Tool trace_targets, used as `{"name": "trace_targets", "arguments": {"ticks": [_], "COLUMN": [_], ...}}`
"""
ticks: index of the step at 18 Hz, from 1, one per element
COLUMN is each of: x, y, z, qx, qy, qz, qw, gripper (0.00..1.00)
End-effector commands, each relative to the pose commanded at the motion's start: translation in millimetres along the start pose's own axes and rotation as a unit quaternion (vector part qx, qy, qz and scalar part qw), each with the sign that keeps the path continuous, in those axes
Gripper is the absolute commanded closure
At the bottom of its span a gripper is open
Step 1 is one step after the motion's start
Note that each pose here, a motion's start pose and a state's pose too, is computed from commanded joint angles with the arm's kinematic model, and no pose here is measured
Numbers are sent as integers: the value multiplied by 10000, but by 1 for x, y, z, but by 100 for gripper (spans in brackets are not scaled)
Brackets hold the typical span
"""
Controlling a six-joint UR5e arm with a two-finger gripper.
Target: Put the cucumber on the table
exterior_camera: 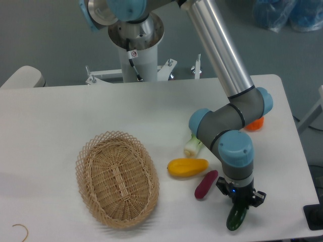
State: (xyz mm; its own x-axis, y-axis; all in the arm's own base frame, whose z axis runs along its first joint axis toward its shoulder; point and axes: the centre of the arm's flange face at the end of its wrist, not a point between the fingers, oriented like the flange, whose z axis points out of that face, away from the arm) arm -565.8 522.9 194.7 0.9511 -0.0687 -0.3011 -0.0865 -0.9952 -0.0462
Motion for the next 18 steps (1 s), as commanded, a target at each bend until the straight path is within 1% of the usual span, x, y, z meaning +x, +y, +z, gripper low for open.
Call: {"name": "trace_targets", "arguments": {"ticks": [1,2,3,4,5,6,9,10,13,15,18], "x": [-1,-2,-2,-5,-8,-7,-12,-16,-29,-28,-17], "y": [1,1,1,0,1,1,-1,-2,-7,-14,-32], "z": [-2,-1,-2,-5,-7,-6,-13,-22,-61,-86,-133], "qx": [11,9,13,30,39,35,64,94,261,398,545], "qy": [-10,-10,-17,-51,-71,-65,-135,-206,-454,-558,-764], "qz": [-16,-16,-2,2,8,-14,-30,-69,-429,-409,-212], "qw": [10000,10000,10000,10000,10000,10000,9999,9997,9977,9968,9954], "gripper": [72,69,61,40,10,0,0,0,0,0,0]}}
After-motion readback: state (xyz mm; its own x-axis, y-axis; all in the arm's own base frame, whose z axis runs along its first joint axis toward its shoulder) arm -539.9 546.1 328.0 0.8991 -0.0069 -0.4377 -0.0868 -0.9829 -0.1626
